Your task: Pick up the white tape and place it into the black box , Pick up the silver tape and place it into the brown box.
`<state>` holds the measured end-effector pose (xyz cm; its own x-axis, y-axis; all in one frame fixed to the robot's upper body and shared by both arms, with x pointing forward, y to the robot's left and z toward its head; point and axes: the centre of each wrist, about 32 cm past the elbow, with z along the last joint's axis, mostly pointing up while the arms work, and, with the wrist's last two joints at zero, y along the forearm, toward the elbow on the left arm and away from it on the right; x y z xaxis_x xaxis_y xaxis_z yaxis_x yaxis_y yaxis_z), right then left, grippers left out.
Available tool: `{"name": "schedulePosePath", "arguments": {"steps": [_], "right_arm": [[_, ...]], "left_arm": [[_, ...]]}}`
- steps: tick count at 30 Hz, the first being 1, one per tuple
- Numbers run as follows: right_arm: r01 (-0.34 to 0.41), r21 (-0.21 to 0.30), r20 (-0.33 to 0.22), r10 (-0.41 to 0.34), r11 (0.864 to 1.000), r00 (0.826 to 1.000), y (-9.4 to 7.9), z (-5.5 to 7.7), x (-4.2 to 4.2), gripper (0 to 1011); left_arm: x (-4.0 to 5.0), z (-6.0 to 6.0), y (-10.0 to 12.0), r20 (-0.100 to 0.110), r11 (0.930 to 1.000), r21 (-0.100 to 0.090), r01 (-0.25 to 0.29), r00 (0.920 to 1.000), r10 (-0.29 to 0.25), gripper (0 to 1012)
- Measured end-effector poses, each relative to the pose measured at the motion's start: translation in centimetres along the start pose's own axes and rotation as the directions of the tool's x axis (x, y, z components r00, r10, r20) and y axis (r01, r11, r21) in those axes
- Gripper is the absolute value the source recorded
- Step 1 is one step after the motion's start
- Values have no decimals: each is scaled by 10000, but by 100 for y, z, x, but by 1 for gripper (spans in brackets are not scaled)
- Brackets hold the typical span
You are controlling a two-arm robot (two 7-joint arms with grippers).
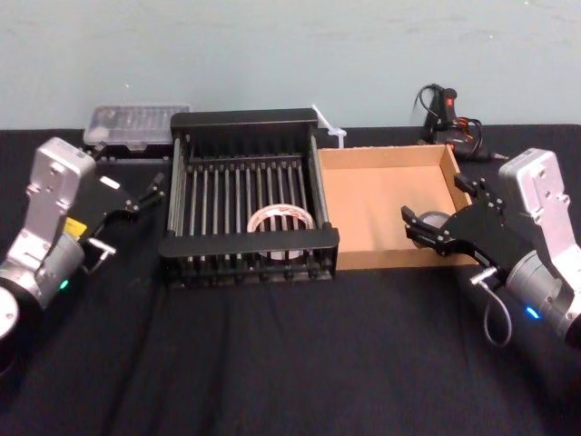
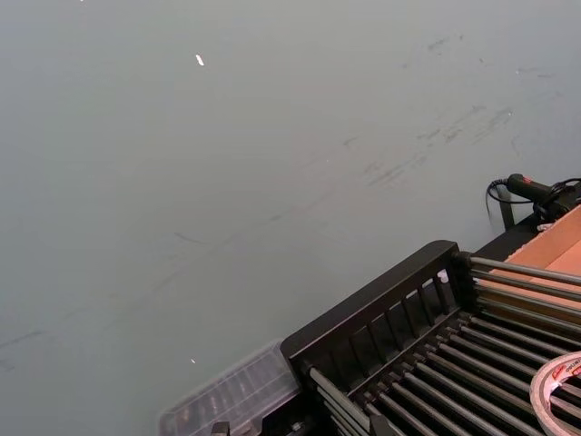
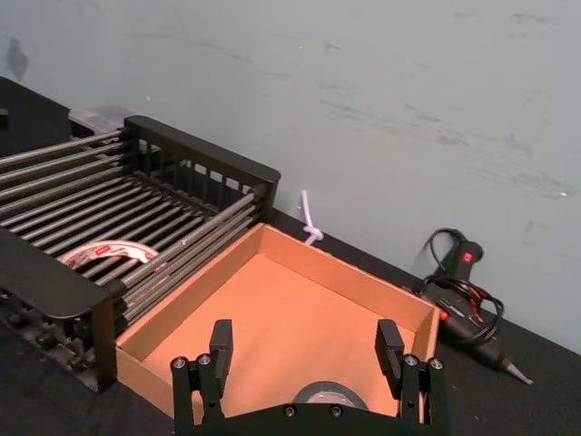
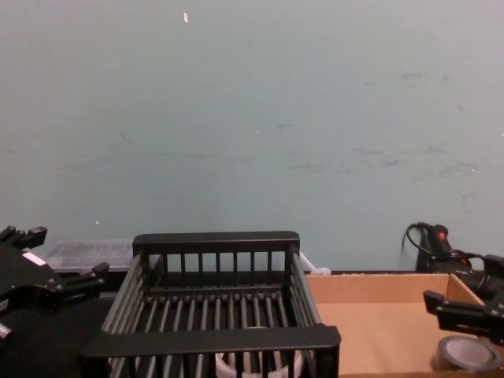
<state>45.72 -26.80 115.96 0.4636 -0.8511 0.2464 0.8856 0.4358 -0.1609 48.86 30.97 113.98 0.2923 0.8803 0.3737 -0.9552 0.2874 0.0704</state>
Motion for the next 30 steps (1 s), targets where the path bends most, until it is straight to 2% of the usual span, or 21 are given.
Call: {"name": "schedulePosePath", "arguments": {"steps": [30], "right_arm": [[53,1,19,-53,10000,10000,-10,-3,-1,1002]], "left_arm": [[0,0,0,0,10000,-1,0,10000,0,1001]]}}
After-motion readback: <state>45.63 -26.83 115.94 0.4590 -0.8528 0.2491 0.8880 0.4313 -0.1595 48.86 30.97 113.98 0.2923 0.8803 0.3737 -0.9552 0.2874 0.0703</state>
